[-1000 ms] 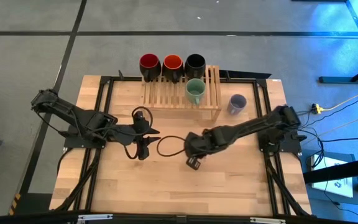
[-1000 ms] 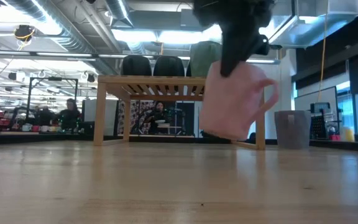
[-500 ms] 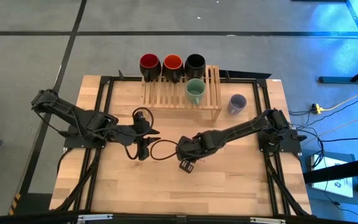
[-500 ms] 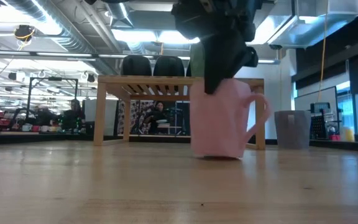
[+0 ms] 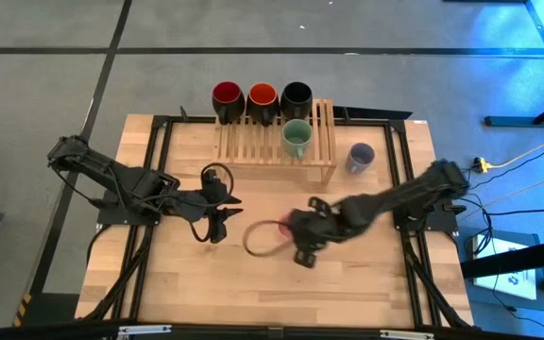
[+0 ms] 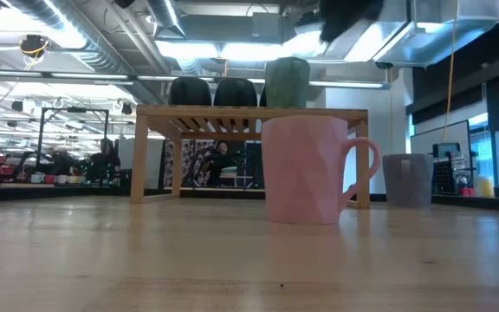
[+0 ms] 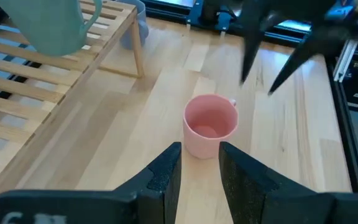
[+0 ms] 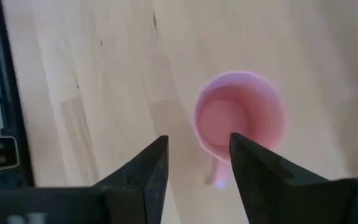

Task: Place coffee mugs
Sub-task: Put the pink mug on the shelf, then put the blue mug on the shelf

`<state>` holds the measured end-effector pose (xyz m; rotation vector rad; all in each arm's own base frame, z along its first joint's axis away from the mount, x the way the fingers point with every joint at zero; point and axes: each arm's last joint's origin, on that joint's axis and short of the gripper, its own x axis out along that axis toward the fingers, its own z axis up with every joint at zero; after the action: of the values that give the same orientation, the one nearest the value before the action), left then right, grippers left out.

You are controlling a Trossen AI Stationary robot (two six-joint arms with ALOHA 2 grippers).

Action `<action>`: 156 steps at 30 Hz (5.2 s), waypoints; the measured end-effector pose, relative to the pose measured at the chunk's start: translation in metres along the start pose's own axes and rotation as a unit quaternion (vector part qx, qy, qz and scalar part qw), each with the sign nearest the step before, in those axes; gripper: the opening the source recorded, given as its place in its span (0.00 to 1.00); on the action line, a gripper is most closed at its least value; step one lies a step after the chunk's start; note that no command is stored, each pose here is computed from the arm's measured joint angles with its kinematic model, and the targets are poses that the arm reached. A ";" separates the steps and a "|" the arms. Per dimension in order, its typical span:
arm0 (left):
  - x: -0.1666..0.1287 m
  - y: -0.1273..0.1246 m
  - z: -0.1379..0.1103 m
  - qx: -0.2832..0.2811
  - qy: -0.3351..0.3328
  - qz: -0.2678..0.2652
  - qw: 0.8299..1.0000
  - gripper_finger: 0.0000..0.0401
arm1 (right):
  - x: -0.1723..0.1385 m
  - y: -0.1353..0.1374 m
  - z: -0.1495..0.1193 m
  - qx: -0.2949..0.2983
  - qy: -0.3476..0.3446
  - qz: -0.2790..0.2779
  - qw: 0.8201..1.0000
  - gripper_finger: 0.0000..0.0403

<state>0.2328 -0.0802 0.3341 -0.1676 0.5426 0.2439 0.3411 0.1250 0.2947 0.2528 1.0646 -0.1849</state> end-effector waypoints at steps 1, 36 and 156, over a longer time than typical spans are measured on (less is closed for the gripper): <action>0.000 0.000 0.000 0.000 0.000 0.000 1.000 0.26 | -0.010 0.001 -0.007 -0.010 -0.018 -0.009 1.000 0.39; 0.000 0.004 0.003 -0.042 -0.031 0.053 0.997 0.26 | 0.088 -0.024 -0.169 0.018 -0.308 -0.053 0.950 0.39; -0.100 0.052 -0.002 0.006 0.018 -0.114 0.993 0.26 | 0.026 -0.041 0.084 0.255 -0.162 -0.266 0.915 0.51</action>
<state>0.1347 -0.0491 0.3806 -0.2220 0.5556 0.0151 0.4133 0.0602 0.3056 0.3800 0.7161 -0.9734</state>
